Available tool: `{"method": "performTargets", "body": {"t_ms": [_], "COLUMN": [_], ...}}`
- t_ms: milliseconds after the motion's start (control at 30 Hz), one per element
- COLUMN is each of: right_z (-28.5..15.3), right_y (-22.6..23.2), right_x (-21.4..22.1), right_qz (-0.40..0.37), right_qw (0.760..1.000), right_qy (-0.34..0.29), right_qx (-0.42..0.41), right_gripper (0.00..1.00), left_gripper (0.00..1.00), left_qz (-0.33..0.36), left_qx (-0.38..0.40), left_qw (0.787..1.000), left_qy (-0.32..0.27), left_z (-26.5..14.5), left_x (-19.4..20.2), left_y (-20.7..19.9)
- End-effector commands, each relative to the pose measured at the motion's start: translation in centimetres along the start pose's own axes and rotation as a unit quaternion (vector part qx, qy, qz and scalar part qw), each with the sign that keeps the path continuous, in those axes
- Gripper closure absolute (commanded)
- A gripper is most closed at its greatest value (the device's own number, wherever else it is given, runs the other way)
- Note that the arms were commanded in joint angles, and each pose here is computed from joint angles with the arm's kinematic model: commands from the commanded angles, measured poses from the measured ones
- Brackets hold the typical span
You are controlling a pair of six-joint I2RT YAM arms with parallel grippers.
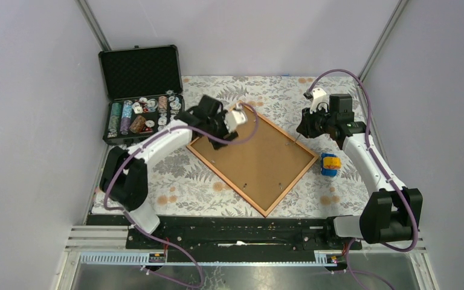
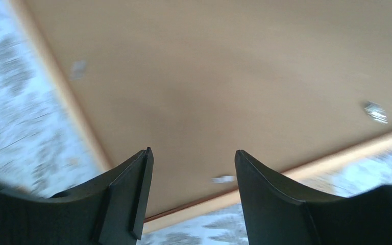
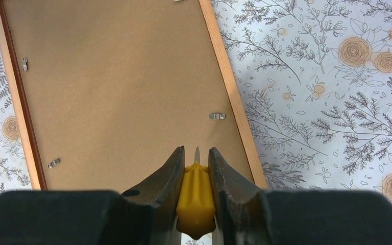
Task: Take the photo out of the frame
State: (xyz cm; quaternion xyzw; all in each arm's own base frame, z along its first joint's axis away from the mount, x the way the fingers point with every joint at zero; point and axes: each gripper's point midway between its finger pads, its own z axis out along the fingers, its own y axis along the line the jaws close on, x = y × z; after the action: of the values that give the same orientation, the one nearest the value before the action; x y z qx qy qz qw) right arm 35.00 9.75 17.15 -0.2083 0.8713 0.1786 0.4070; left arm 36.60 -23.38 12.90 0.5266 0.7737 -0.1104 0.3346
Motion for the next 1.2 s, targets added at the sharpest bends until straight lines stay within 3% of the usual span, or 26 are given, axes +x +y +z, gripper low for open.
{"method": "performTargets", "body": {"t_ms": [0,267,600,867,1167], "right_z": [0.2,-0.1,-0.2,-0.3,-2.3], "right_y": [0.1,-0.5,-3.8,-11.6,-20.2], "right_x": [-1.0,-1.3,-1.8,-1.6,-0.6], "right_qz": [-0.003,0.000,0.032,0.085,0.121], "right_qw": [1.000,1.000,0.998,0.991,0.971], "right_qy": [-0.016,-0.020,-0.019,-0.009,-0.043], "right_qx": [-0.012,0.006,0.044,0.107,0.203], "right_gripper": [1.00,1.00,1.00,1.00,0.99], "left_gripper": [0.34,0.40,0.45,0.46,0.45], "left_qz": [0.066,0.037,0.086,0.160,0.139], "left_qx": [0.108,0.136,0.138,0.117,0.086], "left_qw": [0.992,0.989,0.978,0.963,0.972], "left_qy": [-0.001,0.043,0.128,0.183,0.166], "left_z": [-0.3,2.4,4.7,3.0,1.3], "left_x": [0.9,2.2,8.6,13.2,12.7], "left_y": [-9.2,-12.1,-12.9,-11.9,-8.5]}}
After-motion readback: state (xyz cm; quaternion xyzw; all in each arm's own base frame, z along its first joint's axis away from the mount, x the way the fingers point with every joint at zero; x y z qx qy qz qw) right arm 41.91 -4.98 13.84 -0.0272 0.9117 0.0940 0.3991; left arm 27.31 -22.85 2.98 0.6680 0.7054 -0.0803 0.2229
